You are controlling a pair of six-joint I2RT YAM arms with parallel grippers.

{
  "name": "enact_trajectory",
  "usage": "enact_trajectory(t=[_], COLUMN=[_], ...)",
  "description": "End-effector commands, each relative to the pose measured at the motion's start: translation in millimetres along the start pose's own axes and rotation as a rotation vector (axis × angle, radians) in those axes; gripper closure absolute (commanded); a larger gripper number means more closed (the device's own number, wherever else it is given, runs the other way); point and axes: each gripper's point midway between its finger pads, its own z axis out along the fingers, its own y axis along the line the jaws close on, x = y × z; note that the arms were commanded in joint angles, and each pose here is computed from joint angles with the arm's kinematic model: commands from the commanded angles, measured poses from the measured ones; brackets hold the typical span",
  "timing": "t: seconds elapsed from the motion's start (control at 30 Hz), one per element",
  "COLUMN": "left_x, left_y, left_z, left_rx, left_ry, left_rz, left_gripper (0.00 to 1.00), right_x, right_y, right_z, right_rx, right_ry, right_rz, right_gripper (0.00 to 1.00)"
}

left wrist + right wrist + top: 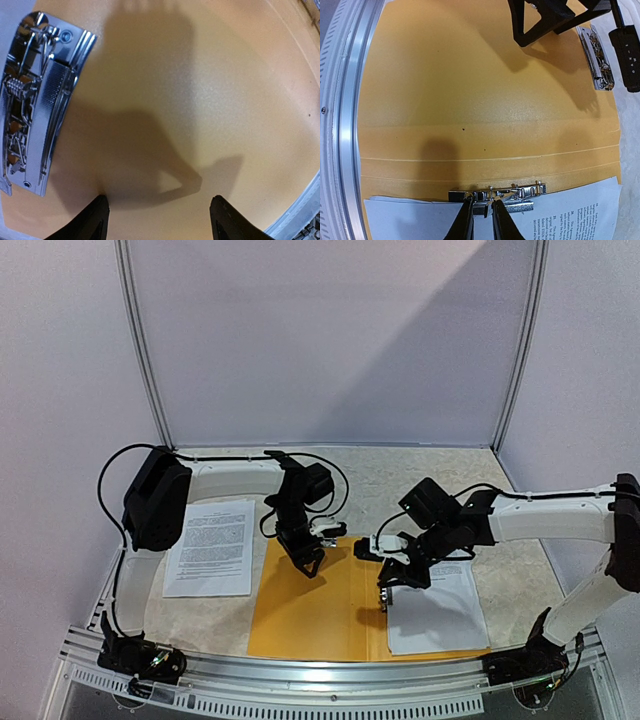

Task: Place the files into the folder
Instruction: Clamp the file in the folder with some files.

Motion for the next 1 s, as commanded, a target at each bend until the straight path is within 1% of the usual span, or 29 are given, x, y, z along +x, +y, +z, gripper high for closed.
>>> enact_trajectory(t=[0.0, 0.6, 0.97], left_x=[7, 7, 10], left_y=[-3, -2, 2], left_z=[15, 15, 20], left_rx=[0.007, 0.008, -0.005], left_ry=[0.042, 0.042, 0.059], left_rz=[0.013, 0.016, 0.015], left_gripper=[0.28, 0.29, 0.28], right_x=[9, 13, 32], right_y=[4, 12, 29], right_z=[9, 9, 19], right_rx=[-0.011, -0.027, -0.046], right_ry=[0.031, 0.061, 0.142], right_rz=[-0.005, -0.042, -0.081], right_gripper=[0.86, 0.87, 0.86])
